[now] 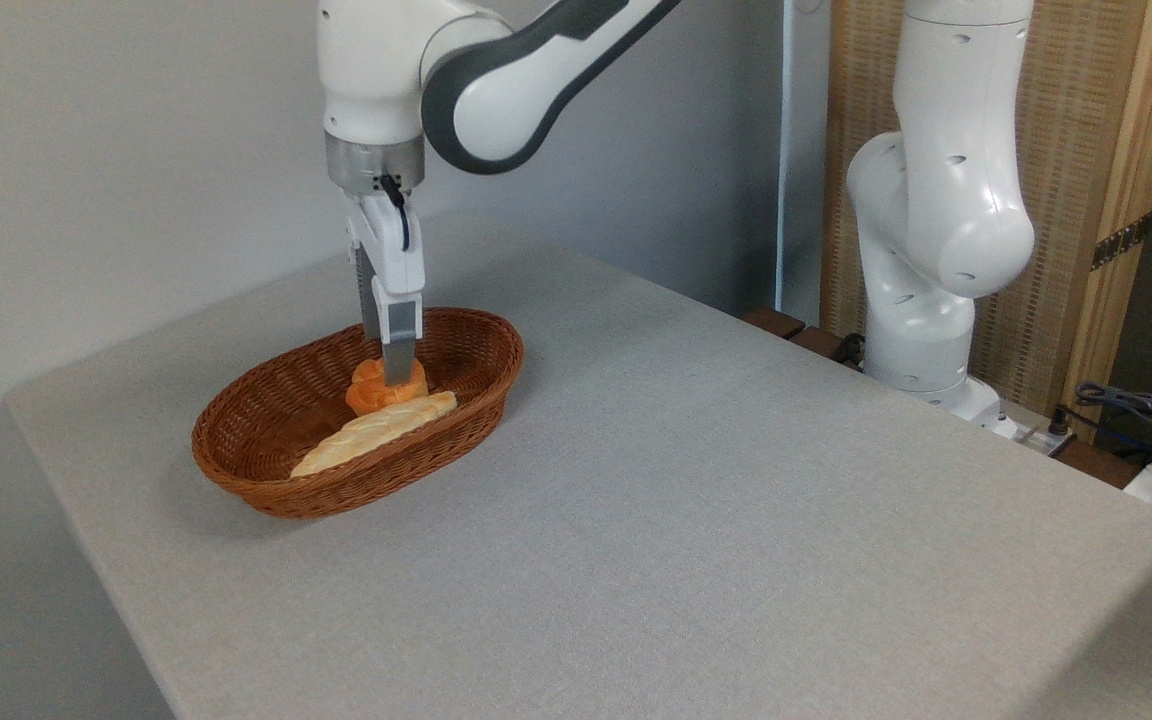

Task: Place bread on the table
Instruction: 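Close the gripper on the orange bun inside the basket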

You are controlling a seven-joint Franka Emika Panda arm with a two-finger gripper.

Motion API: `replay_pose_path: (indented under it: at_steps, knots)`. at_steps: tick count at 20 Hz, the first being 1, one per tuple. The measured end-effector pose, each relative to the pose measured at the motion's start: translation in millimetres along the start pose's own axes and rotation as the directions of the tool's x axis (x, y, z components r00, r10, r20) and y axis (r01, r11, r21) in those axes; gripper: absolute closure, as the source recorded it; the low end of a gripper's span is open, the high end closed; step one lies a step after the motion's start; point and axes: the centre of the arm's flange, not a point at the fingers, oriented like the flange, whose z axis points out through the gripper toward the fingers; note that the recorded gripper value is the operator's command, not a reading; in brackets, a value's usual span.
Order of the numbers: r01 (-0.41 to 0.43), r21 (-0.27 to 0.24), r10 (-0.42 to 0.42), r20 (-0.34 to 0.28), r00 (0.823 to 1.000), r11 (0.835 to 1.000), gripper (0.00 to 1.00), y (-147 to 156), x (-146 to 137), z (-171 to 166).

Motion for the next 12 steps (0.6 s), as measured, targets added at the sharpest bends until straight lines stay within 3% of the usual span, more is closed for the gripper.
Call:
replay_pose_path:
  at_steps: [2,3,4,5,6,12]
  knots:
    - [-0.007,-0.001,0.007,0.003,1.0,1.0,0.0,2.7,1.5,11.3]
    - [-0.009,-0.003,0.009,0.007,1.0,1.0,0.07,2.5,1.7,15.5]
    - [-0.011,-0.003,0.011,0.011,1.0,1.0,0.44,1.8,1.4,18.6]
    - [-0.016,-0.001,0.016,0.017,1.0,1.0,0.65,1.1,1.0,20.8]
    - [-0.026,0.003,0.026,0.024,0.999,1.0,0.73,0.7,0.7,22.6]
    - [-0.04,0.01,0.039,0.034,0.999,0.999,0.71,-0.2,0.1,25.1]
